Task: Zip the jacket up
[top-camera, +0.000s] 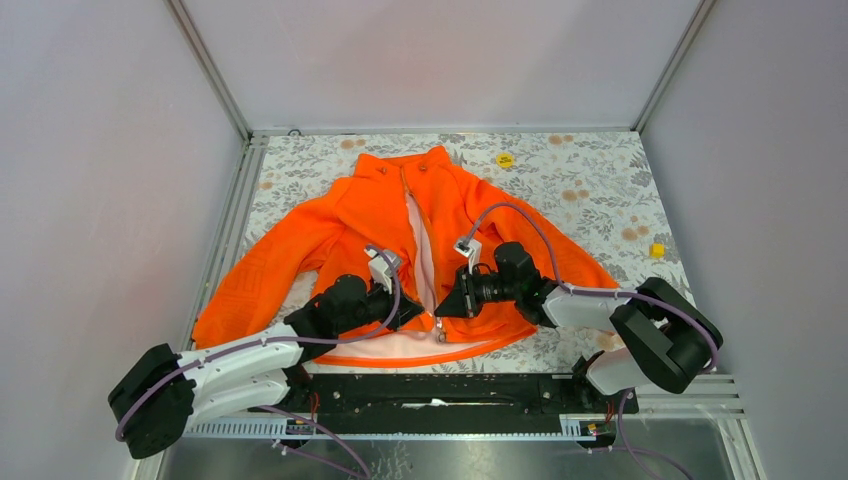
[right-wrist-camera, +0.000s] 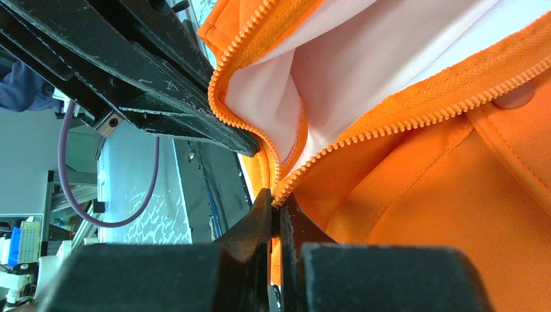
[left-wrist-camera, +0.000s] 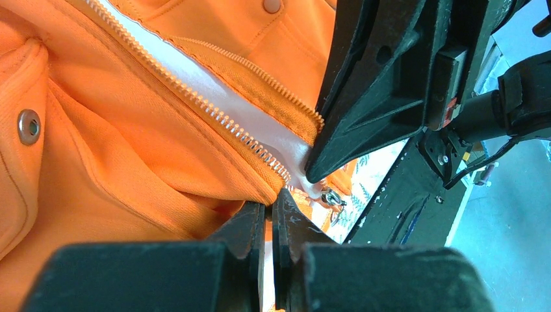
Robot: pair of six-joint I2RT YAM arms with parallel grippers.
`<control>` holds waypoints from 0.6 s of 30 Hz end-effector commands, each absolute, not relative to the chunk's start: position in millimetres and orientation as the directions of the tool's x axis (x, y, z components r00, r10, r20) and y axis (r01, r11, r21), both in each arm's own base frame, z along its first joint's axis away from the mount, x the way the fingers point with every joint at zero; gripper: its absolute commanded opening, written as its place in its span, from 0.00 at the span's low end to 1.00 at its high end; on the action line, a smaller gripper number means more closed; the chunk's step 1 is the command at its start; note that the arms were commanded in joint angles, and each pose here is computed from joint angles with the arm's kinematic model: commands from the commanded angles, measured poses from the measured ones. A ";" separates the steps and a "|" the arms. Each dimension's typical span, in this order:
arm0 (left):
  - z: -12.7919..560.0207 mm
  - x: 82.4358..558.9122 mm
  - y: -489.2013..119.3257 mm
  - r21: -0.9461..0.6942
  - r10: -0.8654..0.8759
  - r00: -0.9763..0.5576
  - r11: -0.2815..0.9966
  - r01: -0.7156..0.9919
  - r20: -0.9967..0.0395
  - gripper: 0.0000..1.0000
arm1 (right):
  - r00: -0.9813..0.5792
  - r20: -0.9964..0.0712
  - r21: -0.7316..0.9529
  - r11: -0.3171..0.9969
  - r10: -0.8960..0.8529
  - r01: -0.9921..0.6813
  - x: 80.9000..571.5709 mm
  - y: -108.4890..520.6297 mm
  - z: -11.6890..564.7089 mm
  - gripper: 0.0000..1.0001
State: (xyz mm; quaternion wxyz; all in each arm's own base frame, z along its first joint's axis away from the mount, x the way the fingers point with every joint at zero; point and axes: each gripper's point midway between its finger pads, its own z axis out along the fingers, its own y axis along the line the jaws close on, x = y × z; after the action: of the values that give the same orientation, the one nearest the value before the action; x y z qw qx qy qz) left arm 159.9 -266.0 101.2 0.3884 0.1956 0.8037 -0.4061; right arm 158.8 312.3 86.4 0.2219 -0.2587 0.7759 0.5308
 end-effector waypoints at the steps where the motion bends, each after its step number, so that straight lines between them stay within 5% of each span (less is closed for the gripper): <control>1: 130.3 166.3 -278.0 -0.501 -0.044 -0.574 0.545 0.672 -0.818 0.00 | -0.739 -0.657 0.696 0.258 -0.146 -0.670 164.0 317.8 101.0 0.00; 18: 130.4 165.3 -278.7 -0.503 -0.043 -0.573 0.538 0.677 -0.818 0.00 | -0.757 -0.632 0.709 0.270 -0.164 -0.651 167.9 321.8 95.1 0.00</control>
State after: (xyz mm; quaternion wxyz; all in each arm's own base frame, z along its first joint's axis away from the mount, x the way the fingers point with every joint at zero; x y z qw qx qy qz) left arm 159.5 -266.2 101.2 0.3876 0.1964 0.8035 -0.4070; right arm 160.0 313.6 80.5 0.2132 -0.2564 0.7810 0.5280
